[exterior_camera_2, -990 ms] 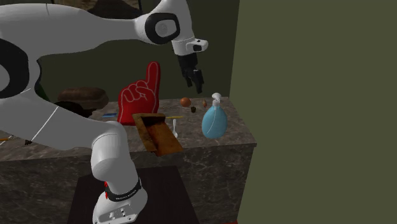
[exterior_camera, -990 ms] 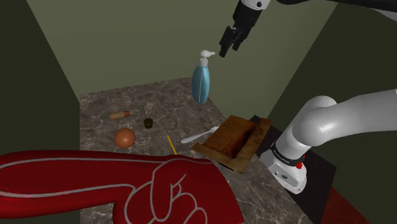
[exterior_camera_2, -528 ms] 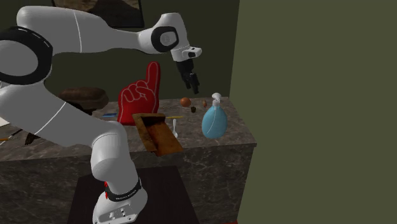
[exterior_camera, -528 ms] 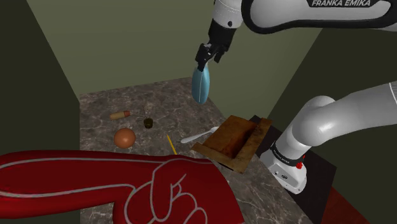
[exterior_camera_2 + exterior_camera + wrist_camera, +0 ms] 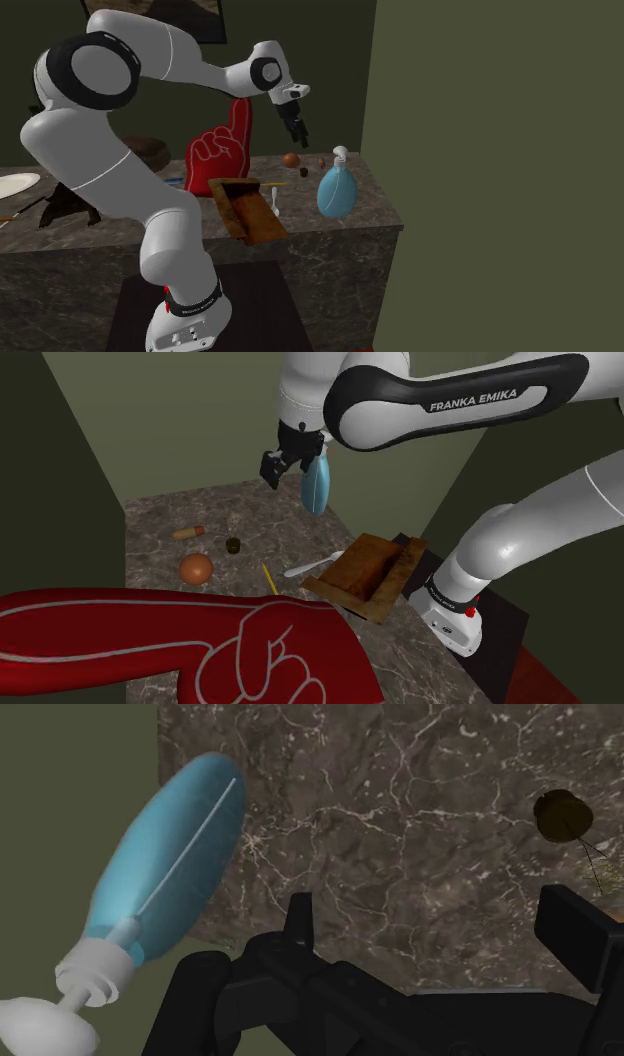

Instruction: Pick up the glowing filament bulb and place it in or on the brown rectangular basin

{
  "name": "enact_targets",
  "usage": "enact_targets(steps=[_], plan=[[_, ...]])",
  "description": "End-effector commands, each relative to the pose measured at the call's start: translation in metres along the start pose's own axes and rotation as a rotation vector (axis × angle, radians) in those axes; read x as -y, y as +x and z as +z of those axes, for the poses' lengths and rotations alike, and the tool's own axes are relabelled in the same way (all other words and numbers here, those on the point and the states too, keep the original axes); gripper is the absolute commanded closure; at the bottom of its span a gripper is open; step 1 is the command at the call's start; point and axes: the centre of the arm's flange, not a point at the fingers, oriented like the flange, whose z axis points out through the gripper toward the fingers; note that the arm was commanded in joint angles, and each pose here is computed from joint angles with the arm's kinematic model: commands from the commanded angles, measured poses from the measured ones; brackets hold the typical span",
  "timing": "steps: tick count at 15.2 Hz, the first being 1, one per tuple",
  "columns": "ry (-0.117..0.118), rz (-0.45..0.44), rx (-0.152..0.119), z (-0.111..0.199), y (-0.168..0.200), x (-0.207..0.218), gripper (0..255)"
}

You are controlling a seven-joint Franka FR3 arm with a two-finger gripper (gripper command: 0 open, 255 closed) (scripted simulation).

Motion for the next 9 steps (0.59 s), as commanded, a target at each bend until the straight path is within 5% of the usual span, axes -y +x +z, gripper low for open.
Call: enact_targets(steps=[1, 9], plan=[[-0.016, 0.012, -0.008, 0.009, 0.002, 0.027, 0], [-0.087, 0.05, -0.033, 0.058, 0.022, 0.129, 0]])
